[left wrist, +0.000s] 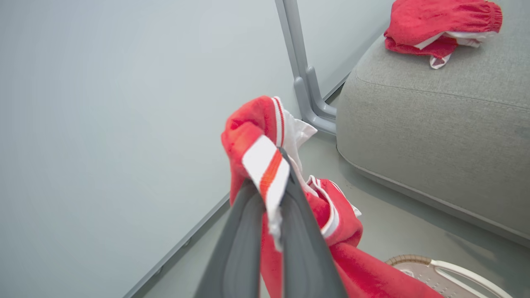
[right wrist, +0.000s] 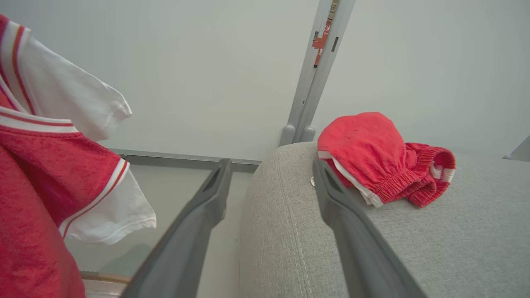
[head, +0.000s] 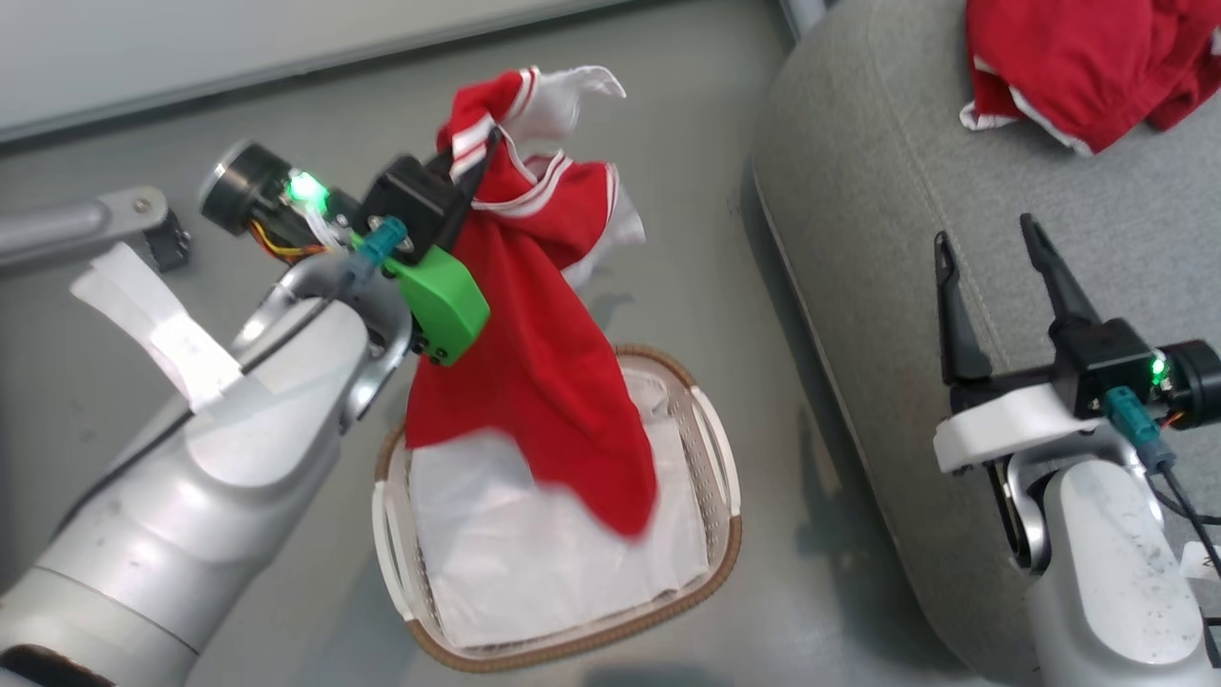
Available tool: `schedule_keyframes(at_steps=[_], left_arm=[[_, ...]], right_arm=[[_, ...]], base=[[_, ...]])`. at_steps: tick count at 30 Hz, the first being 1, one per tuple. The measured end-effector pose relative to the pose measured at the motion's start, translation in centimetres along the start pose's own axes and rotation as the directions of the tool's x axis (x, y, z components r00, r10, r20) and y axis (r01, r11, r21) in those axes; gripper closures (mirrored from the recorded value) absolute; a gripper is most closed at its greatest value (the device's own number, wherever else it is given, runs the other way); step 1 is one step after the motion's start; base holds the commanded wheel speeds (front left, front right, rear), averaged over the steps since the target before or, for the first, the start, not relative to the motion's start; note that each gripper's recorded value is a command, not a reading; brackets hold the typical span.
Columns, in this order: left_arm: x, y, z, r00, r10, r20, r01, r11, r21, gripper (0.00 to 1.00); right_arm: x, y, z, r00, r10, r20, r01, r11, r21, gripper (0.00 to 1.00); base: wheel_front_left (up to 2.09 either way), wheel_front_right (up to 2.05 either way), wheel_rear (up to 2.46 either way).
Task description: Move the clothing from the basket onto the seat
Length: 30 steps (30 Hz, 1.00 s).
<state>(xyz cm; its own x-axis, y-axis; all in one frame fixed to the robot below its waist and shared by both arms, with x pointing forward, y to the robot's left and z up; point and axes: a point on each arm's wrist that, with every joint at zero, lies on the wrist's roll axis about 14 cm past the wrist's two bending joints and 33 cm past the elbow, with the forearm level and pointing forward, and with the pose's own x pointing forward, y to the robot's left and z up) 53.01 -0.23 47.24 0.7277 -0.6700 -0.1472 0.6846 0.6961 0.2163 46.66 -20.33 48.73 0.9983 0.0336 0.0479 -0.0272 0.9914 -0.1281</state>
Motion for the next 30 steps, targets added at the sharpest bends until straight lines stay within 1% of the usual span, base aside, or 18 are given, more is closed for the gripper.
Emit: schedule_keyframes(at_steps=[2, 6, 9, 13, 19, 25, 30], left_arm=[[-0.8, 1.5, 3.2, 0.999, 0.024, 0.037, -0.026, 0.998, 0.056, 1.0], [-2.5, 3.3, 8.8, 0.993, 0.054, 0.102, -0.069, 0.986, 0.153, 1.0], [-3.7, 3.7, 12.4, 0.987, 0.067, 0.146, -0.095, 0.976, 0.196, 1.0], [-5.1, 3.9, 15.9, 0.98, 0.083, 0.181, -0.124, 0.967, 0.223, 1.0], [-6.4, 3.9, 19.0, 0.972, 0.104, 0.21, -0.158, 0.953, 0.26, 1.0], [-6.9, 2.9, 20.4, 0.97, 0.097, 0.223, -0.158, 0.949, 0.272, 1.0], [-7.2, 2.4, 21.1, 0.969, 0.1, 0.226, -0.162, 0.948, 0.275, 1.0]], right_arm=[[-0.5, 0.6, 1.2, 1.0, 0.017, 0.023, -0.018, 1.0, 0.006, 0.0], [-1.2, 1.6, 4.0, 0.995, 0.046, 0.088, -0.047, 0.999, 0.013, 0.0], [-2.0, 2.3, 5.6, 0.99, 0.065, 0.122, -0.068, 0.998, 0.016, 0.0], [-3.1, 3.2, 7.3, 0.983, 0.093, 0.159, -0.096, 0.995, 0.011, 0.0], [-4.2, 4.6, 9.4, 0.969, 0.136, 0.206, -0.14, 0.99, 0.007, 0.0], [-5.0, 6.2, 10.5, 0.956, 0.182, 0.232, -0.188, 0.982, 0.005, 0.0], [-5.3, 8.5, 11.0, 0.939, 0.24, 0.248, -0.256, 0.966, 0.034, 0.0]], base=[[0.0, 0.0, 0.0], [0.0, 0.0, 0.0], [0.0, 0.0, 0.0], [0.0, 0.0, 0.0], [0.0, 0.0, 0.0], [0.0, 0.0, 0.0], [0.0, 0.0, 0.0]])
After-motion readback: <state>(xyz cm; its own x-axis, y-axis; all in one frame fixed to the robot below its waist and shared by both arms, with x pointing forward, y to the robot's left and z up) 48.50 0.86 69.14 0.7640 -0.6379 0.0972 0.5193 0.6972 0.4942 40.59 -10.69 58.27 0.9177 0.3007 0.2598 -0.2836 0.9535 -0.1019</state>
